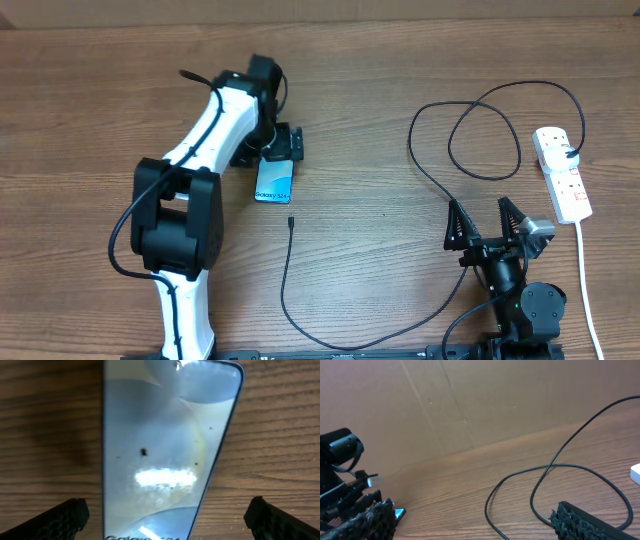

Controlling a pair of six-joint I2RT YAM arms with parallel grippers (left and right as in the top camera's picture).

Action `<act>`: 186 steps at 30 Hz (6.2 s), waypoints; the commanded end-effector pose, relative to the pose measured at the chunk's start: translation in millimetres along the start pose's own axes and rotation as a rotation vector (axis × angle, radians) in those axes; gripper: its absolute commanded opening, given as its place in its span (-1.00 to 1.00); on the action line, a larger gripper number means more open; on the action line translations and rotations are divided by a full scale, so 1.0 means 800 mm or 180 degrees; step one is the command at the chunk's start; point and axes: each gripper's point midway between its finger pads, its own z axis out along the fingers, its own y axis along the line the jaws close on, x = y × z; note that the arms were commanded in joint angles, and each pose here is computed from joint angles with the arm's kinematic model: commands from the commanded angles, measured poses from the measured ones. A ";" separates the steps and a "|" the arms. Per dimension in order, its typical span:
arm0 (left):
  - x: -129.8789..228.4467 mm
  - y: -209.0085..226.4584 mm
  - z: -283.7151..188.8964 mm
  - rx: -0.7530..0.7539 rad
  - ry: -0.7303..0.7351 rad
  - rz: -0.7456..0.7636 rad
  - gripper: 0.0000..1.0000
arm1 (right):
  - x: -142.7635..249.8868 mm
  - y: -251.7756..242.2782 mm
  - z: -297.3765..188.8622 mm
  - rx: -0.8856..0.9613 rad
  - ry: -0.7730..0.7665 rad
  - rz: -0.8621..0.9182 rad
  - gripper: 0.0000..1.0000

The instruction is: Plug charger to phone and switch on socket

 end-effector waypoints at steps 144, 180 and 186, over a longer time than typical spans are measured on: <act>0.093 0.010 0.098 -0.0358 0.0405 -0.0432 1.00 | 0.003 0.000 0.000 -0.0009 -0.0004 -0.0001 1.00; 0.103 0.006 0.099 -0.0314 0.0502 -0.0521 0.89 | 0.003 0.000 0.000 -0.0009 -0.0004 -0.0001 1.00; 0.095 0.006 0.100 -0.0305 0.0421 -0.0519 0.80 | 0.003 0.000 0.000 -0.0009 -0.0004 -0.0001 1.00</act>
